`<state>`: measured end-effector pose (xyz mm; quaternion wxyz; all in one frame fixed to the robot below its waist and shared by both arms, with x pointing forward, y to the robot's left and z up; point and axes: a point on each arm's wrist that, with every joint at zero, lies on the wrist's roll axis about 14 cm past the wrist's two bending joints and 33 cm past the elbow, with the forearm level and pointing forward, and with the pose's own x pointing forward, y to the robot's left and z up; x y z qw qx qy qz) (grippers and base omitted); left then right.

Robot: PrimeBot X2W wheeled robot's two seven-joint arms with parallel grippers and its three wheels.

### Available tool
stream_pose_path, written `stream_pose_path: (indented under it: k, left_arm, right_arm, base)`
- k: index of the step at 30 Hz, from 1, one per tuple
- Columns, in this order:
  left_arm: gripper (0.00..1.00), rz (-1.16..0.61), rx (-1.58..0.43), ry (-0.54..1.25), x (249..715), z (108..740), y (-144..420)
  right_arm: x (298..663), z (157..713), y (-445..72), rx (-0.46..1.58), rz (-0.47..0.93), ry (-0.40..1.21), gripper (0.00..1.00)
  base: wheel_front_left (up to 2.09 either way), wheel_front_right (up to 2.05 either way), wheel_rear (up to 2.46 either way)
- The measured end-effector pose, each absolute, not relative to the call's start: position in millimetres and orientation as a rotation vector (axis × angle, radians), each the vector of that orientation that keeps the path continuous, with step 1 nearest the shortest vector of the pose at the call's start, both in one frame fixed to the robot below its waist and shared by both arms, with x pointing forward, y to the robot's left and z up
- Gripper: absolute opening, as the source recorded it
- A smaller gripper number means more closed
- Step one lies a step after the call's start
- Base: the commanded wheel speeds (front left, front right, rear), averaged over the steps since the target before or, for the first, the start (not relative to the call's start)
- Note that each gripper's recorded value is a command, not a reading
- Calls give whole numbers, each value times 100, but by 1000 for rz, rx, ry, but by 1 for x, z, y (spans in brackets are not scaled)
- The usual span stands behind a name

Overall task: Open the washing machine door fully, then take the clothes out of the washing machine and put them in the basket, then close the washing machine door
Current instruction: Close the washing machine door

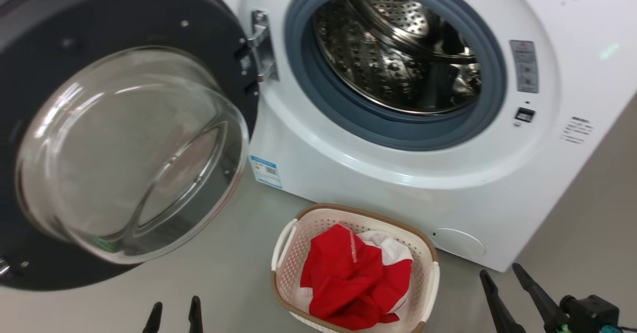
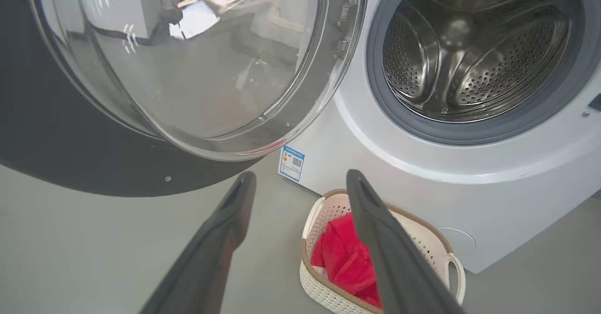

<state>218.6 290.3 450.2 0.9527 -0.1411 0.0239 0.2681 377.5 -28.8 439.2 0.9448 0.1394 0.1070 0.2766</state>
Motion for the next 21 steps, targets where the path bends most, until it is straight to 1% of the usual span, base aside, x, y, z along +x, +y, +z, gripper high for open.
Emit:
stream_pose_path:
  k: [6,15,16,17,18,19,20,21]
  left_arm:
    - [100,640,-306,30,199,454,302]
    - [100,655,-311,18,196,457,304]
    - [88,656,-315,12,196,458,304]
    - [88,657,-320,6,196,460,305]
    - [44,659,-327,-2,196,462,306]
    - [3,661,-332,-11,196,463,307]
    - [0,663,-337,-22,197,466,309]
    - [0,662,-349,-42,198,470,312]
  right_arm:
    - [387,447,2,277,659,204,100]
    - [385,444,6,274,674,217,100]
    - [385,444,6,274,673,217,100]
    - [385,444,6,274,673,216,100]
    - [385,444,5,274,672,216,100]
    - [385,444,5,276,670,216,100]
    - [385,444,5,278,667,215,100]
    - [385,444,5,281,664,214,100]
  base:
    - [0,0,0]
    - [0,0,0]
    - [0,0,0]
    - [0,0,0]
    - [0,0,0]
    - [0,0,0]
    - [0,0,0]
    - [0,0,0]
